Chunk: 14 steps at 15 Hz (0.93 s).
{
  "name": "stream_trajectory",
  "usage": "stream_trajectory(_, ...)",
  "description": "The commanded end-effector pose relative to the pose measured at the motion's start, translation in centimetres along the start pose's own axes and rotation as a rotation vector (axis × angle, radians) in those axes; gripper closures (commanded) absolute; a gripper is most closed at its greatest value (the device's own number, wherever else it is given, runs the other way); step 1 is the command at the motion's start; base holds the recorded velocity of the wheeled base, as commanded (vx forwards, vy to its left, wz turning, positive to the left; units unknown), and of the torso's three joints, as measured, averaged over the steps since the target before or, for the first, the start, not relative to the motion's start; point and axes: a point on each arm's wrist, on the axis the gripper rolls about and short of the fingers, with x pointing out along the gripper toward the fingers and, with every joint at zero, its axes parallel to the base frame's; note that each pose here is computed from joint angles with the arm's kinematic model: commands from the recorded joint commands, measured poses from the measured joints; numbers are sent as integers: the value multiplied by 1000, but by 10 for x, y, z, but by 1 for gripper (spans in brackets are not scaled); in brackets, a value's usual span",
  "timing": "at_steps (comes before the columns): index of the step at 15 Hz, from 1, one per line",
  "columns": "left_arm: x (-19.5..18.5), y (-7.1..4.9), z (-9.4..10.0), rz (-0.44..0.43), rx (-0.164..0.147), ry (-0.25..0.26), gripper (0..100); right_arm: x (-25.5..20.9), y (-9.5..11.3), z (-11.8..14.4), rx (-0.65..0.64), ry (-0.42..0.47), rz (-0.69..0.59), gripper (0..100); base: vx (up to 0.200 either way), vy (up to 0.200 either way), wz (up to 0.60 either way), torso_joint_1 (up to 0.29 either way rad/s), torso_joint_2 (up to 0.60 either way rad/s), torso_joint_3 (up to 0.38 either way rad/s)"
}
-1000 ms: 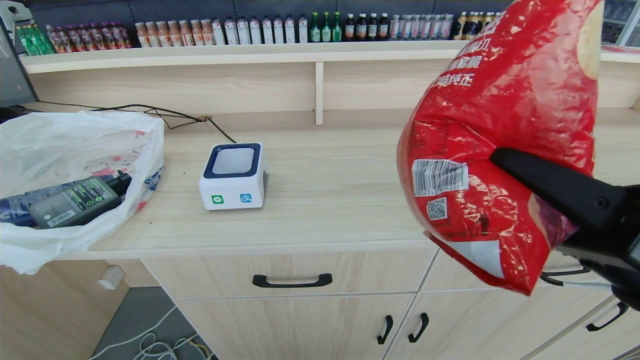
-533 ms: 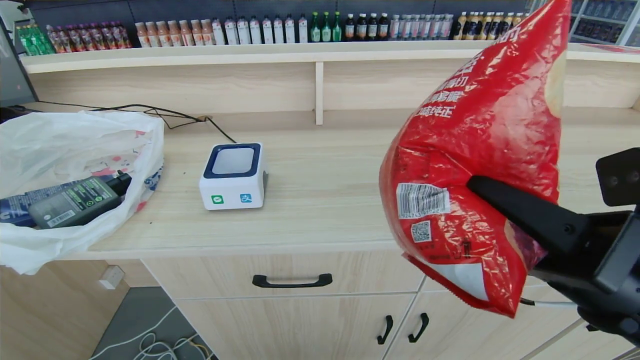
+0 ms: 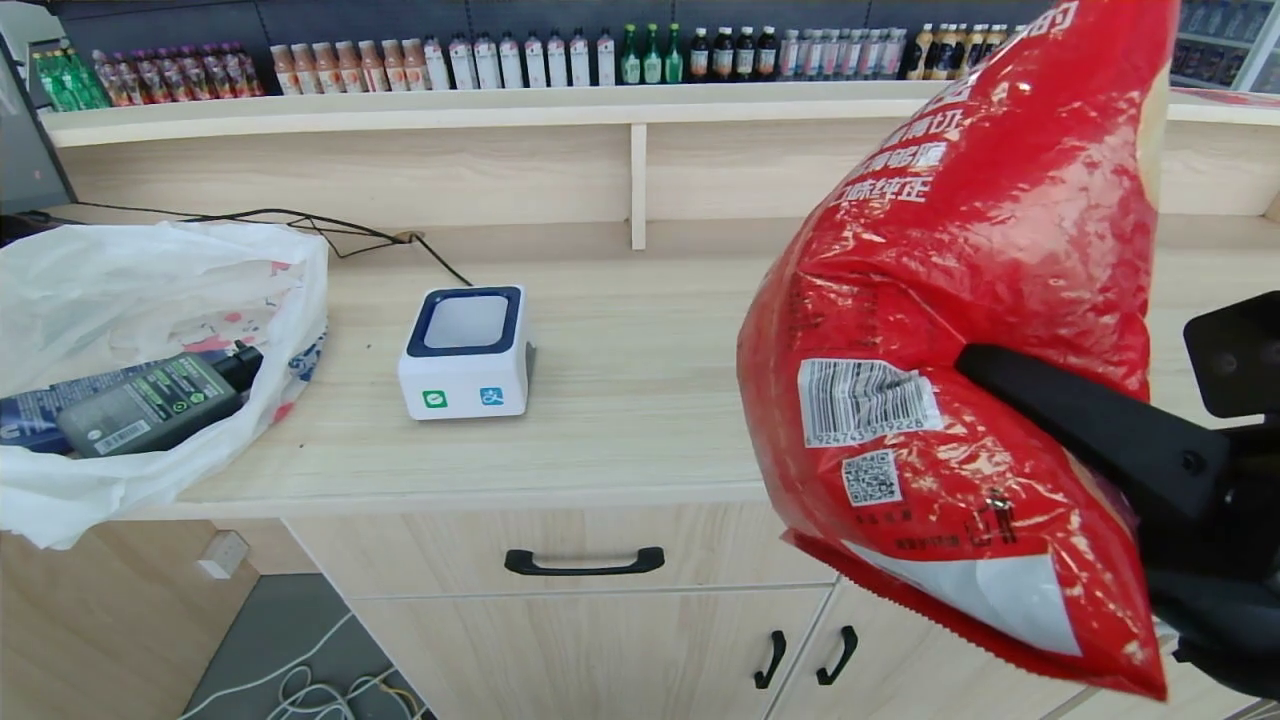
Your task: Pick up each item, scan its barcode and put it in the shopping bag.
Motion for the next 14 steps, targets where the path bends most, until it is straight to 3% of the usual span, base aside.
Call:
stream_trajectory(1,0,0,0,0,-1,0,0,2,0,0,0,0,6,100,0,0,0,0,0,0)
stream_trajectory(14,0,0,0,-1,-1,0,0,0,-2,-2,5,10,-6,100,0,0,0,0,0,0)
